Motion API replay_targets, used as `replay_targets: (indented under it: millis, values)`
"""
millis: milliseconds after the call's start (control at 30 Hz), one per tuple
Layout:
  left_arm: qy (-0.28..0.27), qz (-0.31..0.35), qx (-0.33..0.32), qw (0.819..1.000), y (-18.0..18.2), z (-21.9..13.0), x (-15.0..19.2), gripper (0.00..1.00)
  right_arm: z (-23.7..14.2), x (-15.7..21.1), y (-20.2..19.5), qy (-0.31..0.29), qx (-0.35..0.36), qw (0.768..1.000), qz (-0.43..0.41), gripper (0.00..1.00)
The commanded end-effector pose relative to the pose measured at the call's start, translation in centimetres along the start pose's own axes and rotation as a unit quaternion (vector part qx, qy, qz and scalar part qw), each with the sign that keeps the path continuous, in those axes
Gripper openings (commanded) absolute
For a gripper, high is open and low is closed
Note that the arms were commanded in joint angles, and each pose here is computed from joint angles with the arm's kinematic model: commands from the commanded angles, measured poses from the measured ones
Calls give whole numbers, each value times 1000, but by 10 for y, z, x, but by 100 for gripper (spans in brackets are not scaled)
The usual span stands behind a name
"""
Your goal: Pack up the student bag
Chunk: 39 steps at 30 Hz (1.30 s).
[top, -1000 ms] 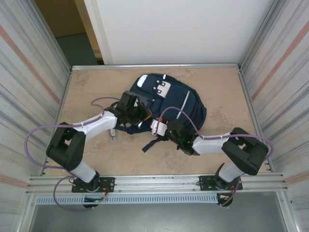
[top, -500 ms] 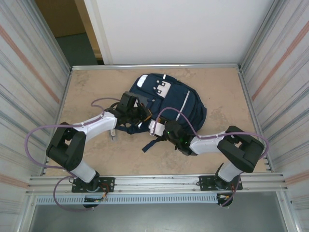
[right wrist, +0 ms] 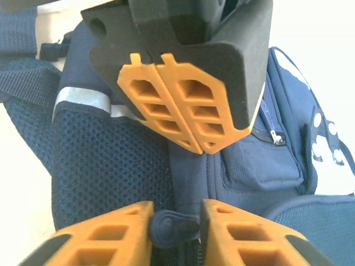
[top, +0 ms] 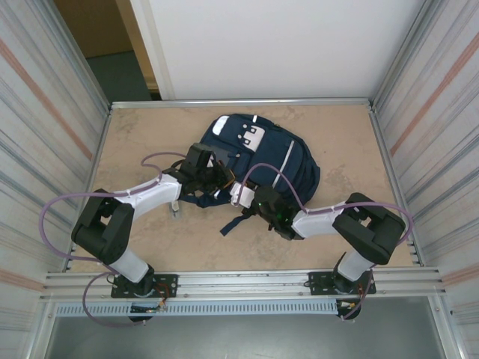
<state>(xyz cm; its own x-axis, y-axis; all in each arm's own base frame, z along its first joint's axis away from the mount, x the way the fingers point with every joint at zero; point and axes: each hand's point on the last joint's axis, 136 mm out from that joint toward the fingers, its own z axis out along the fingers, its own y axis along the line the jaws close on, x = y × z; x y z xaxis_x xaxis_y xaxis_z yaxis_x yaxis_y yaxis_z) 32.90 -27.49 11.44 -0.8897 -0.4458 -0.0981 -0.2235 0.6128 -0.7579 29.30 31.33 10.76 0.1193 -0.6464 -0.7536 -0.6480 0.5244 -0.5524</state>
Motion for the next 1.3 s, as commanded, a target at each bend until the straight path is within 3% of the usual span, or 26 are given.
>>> replay_targets:
  millis: [0,67,233,300,367,400,500,633,733,833,900,1100,1267]
  values:
    - [-5,31,31,999,-20,-5,0,0,-4,-10,-15,-28,13,998,48,16]
    - [-7,35,29,999,-20,-6,0,0,-8,-8,-19,-34,1,997,73,8]
    - [-8,33,31,999,-17,-5,2,0,-17,-2,-31,-36,7,992,123,1]
    - [-11,30,28,999,-14,-5,2,0,-18,-4,-23,-30,-52,985,160,0]
    - [-20,28,27,999,-12,-5,-1,0,-19,-4,-16,7,-130,964,234,0]
    - [-24,25,24,999,-10,-5,-2,0,-18,1,-22,35,-130,950,281,0]
    - [-43,16,22,999,-4,-3,-7,0,-20,19,-46,118,-87,887,438,0]
    - [-52,-2,31,998,-1,3,-11,0,-31,31,-48,194,-55,762,615,0]
    - [-54,-5,34,998,-2,6,-15,0,-39,25,-28,209,-73,696,683,0]
    - [-57,-8,31,998,1,5,-19,0,-48,37,-23,220,-37,646,730,0]
    - [-60,-12,27,998,5,4,-22,0,-53,42,-26,217,-17,637,740,0]
    - [-68,-9,13,998,15,-3,-35,0,-76,75,-51,204,52,650,730,0]
    - [-76,-9,11,997,18,-11,-56,0,-99,99,-80,189,82,679,705,0]
